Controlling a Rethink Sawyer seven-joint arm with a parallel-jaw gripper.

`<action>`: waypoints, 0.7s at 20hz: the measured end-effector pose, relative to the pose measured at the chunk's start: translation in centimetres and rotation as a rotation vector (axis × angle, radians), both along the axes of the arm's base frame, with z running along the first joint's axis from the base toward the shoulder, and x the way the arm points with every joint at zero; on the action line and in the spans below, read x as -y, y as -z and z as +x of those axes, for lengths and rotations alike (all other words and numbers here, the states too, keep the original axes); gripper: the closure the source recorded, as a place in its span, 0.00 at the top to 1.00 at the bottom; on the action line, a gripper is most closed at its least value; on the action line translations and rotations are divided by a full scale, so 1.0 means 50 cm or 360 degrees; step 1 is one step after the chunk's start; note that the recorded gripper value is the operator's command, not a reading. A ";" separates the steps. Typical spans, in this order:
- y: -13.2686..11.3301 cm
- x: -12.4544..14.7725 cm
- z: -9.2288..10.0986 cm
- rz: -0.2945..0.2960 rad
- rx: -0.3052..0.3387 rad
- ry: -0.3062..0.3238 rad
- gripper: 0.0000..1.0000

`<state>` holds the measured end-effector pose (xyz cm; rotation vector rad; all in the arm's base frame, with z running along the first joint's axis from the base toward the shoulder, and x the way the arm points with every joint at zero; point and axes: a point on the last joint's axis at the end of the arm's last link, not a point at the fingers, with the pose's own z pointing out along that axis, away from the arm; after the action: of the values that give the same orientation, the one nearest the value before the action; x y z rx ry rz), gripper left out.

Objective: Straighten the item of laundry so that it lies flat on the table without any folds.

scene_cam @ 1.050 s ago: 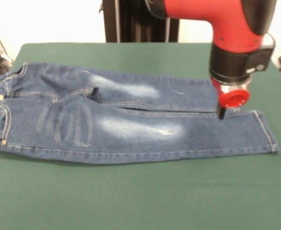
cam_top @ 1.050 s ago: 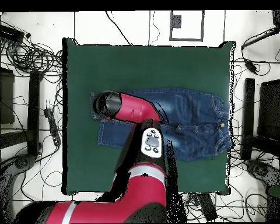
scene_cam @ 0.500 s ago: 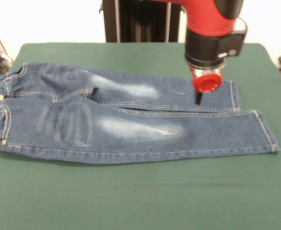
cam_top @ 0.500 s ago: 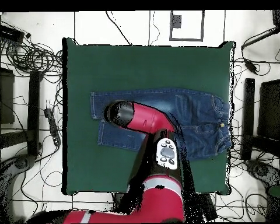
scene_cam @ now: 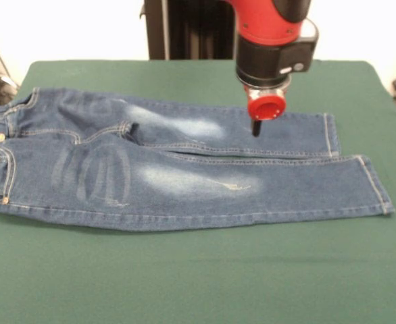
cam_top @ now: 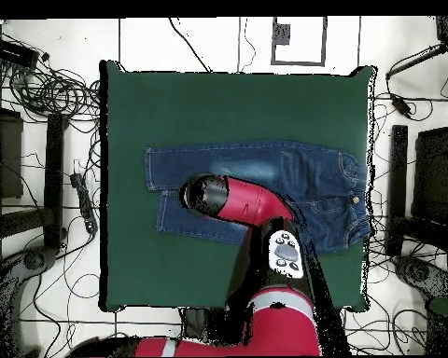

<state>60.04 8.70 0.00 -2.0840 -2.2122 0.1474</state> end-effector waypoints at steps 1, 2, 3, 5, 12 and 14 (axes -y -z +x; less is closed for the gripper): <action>0.005 -0.001 -0.009 -0.0003 0.0001 -0.0010 0.00; 0.009 -0.005 -0.015 -0.0004 0.0004 -0.0022 0.00; 0.010 -0.007 -0.017 -0.0004 0.0006 -0.0027 0.00; 0.023 -0.031 -0.030 0.0000 0.0025 -0.0074 0.00; 0.062 -0.077 -0.054 0.0005 0.0030 -0.0136 0.00; 0.078 -0.089 -0.065 0.0005 0.0017 -0.0153 0.00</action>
<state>56.78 13.13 -3.90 -1.9821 -2.3178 0.1406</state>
